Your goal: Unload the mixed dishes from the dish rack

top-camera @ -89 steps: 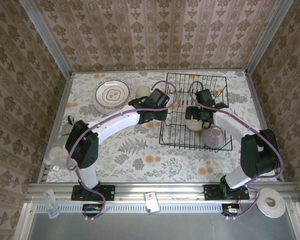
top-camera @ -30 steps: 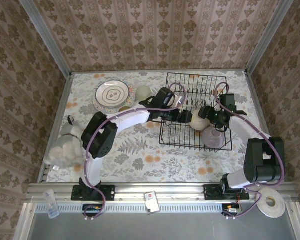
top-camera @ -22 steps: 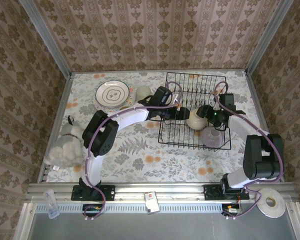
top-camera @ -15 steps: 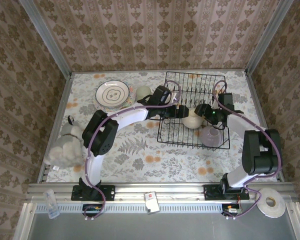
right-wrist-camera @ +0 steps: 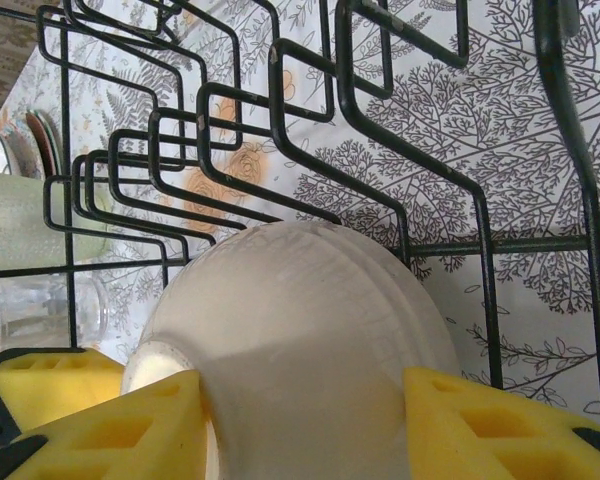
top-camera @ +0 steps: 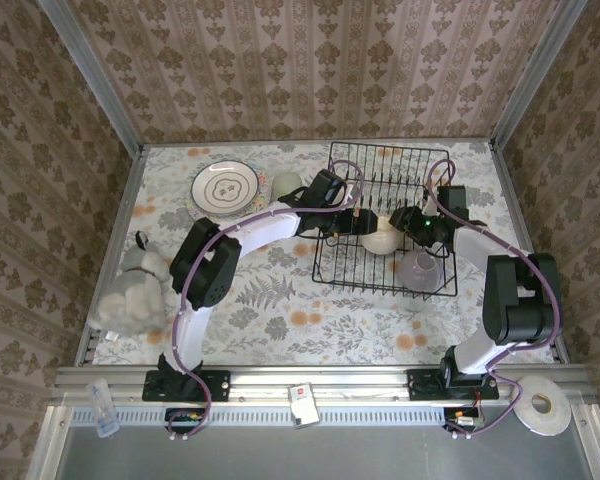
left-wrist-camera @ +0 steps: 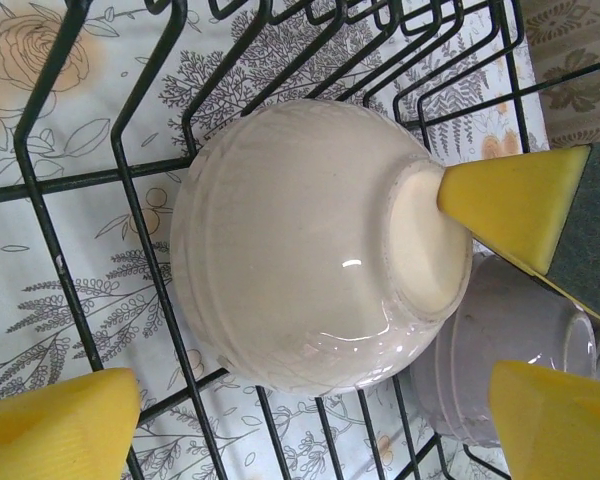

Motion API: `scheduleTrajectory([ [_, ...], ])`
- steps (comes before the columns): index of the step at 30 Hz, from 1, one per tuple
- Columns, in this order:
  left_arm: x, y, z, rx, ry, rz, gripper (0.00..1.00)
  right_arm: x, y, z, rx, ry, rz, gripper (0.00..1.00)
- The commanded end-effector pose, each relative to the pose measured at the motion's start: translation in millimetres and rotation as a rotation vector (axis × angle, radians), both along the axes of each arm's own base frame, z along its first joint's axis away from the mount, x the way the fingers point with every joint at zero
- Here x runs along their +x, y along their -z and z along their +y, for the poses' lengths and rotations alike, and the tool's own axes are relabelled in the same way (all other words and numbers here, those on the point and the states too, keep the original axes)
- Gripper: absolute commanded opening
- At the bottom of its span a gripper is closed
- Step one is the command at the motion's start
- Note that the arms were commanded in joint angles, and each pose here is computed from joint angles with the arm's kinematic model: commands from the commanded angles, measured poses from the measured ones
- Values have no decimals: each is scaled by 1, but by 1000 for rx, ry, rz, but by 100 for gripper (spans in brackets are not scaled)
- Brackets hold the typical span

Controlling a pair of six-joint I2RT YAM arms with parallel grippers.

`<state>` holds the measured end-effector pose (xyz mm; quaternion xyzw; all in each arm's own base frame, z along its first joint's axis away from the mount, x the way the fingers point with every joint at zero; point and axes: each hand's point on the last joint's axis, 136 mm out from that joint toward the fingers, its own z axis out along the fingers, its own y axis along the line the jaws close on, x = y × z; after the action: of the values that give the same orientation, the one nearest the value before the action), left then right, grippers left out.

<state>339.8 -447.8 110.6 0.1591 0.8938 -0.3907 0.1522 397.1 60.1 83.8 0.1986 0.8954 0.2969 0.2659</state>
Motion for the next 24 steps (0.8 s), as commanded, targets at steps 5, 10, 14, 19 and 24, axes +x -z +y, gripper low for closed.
scheduleTrajectory([
  [5,1,17,3,55,-22,41,92,-33,62,-20,-46,98,242,47],
  [10,2,17,-3,7,-39,67,93,-35,66,-24,-16,123,250,46],
  [14,3,17,-7,-28,-50,82,97,-35,71,-25,27,141,258,45],
  [19,7,16,-10,-67,-64,91,100,-37,75,-27,35,151,274,44],
  [24,6,16,-17,-125,-54,114,99,-37,77,-30,36,164,278,42],
])
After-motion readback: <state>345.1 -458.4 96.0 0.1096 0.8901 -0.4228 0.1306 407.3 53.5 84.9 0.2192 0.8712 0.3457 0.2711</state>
